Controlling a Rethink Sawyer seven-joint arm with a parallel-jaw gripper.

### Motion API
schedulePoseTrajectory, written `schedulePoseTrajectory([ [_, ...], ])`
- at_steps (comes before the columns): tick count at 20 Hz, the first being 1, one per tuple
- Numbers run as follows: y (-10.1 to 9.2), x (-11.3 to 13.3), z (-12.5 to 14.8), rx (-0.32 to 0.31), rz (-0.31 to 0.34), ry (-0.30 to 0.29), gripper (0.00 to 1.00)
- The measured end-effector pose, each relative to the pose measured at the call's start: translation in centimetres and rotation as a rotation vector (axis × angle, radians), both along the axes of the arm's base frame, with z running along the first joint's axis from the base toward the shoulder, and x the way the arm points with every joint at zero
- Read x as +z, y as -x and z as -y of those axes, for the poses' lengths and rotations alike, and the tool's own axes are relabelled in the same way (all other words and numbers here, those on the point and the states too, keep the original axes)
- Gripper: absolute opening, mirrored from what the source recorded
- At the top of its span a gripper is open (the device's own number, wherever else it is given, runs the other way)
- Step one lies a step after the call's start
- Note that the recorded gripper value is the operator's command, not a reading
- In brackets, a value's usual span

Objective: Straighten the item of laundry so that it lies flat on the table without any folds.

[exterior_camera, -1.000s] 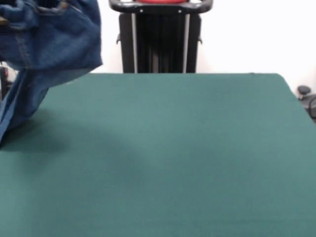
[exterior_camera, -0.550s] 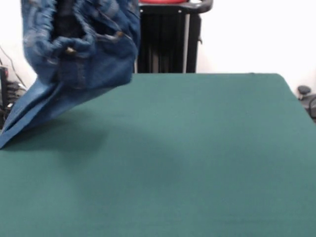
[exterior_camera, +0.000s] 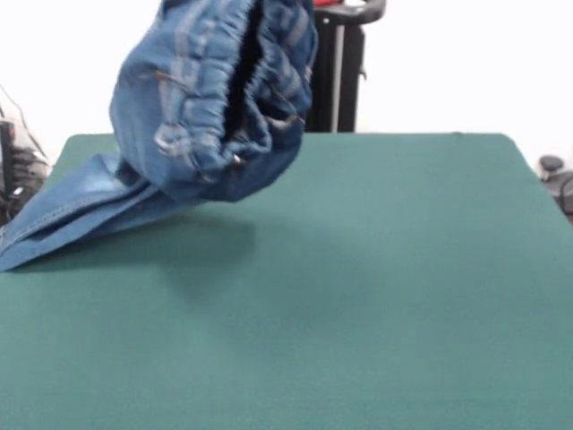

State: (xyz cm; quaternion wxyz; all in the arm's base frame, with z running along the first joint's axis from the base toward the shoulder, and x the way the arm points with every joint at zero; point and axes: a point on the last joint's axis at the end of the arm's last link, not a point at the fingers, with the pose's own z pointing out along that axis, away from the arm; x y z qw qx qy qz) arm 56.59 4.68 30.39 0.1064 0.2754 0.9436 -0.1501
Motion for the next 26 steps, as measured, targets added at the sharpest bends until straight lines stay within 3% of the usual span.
schedulePoseTrajectory([
  [4,0.4,-2.3,-2.3,0.004,-0.001,0.002,0.00],
  [9,1.2,-5.8,-5.7,-0.033,-0.012,-0.008,0.00],
  [18,3.1,-11.5,-11.5,-0.197,-0.070,-0.065,0.00],
  [26,2.7,-14.7,-14.4,-0.246,-0.070,-0.116,0.00],
])
